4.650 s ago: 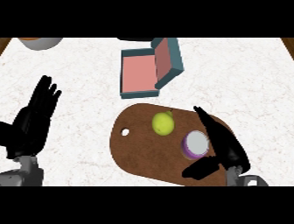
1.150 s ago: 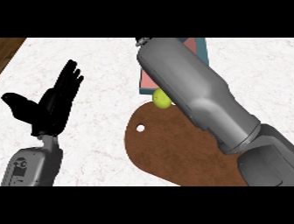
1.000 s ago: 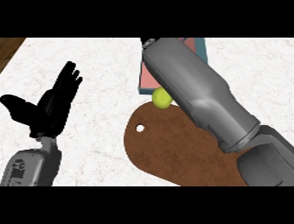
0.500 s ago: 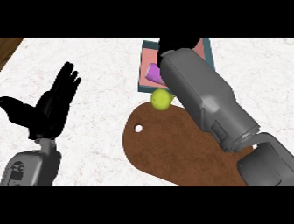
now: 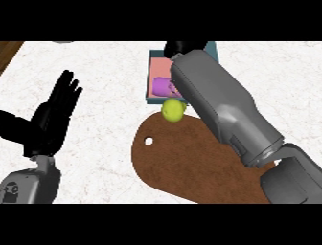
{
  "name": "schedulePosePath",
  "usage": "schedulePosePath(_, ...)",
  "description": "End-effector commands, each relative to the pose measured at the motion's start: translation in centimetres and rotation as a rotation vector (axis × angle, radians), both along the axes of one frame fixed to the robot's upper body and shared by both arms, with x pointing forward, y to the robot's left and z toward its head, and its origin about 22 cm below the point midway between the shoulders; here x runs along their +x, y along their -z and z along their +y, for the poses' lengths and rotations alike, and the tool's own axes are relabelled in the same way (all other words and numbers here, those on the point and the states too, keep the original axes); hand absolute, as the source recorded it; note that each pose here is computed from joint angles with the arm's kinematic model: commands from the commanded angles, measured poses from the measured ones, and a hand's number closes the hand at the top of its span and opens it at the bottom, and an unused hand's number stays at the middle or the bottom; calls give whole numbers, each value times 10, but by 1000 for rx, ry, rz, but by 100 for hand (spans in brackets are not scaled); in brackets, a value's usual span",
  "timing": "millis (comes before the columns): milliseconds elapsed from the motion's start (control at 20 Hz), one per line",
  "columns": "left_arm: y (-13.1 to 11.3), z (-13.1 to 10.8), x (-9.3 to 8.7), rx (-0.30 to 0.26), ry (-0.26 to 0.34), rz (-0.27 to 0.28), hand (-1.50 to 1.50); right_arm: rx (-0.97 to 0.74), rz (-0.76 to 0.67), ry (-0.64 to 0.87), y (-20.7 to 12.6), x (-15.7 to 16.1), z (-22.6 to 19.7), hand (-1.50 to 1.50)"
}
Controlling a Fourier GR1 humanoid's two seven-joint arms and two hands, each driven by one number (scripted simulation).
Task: Pick the can from the cutting board and place it in the cardboard box
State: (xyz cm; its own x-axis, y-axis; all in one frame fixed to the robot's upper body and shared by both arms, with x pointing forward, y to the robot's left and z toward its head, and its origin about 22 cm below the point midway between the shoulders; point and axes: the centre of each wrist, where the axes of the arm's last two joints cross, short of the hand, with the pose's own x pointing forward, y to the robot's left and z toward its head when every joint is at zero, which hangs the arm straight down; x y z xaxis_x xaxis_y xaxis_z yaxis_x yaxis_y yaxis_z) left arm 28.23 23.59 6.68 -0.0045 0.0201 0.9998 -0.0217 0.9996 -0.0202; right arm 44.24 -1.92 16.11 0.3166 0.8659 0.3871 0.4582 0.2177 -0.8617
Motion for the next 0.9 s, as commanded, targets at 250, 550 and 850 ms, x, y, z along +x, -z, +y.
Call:
schedulePosePath(250, 11, 1, -7, -6, -12, 2, 0, 532, -351, 7, -33, -6, 8, -150)
schedulePosePath(550, 12, 3, 0, -5, -52, 15, 0, 674, -501, -28, -31, -13, 6, -150)
schedulePosePath(850, 22, 25, -18, 10, -93, 34, 0, 689, -559, -39, 10, -25, -10, -150)
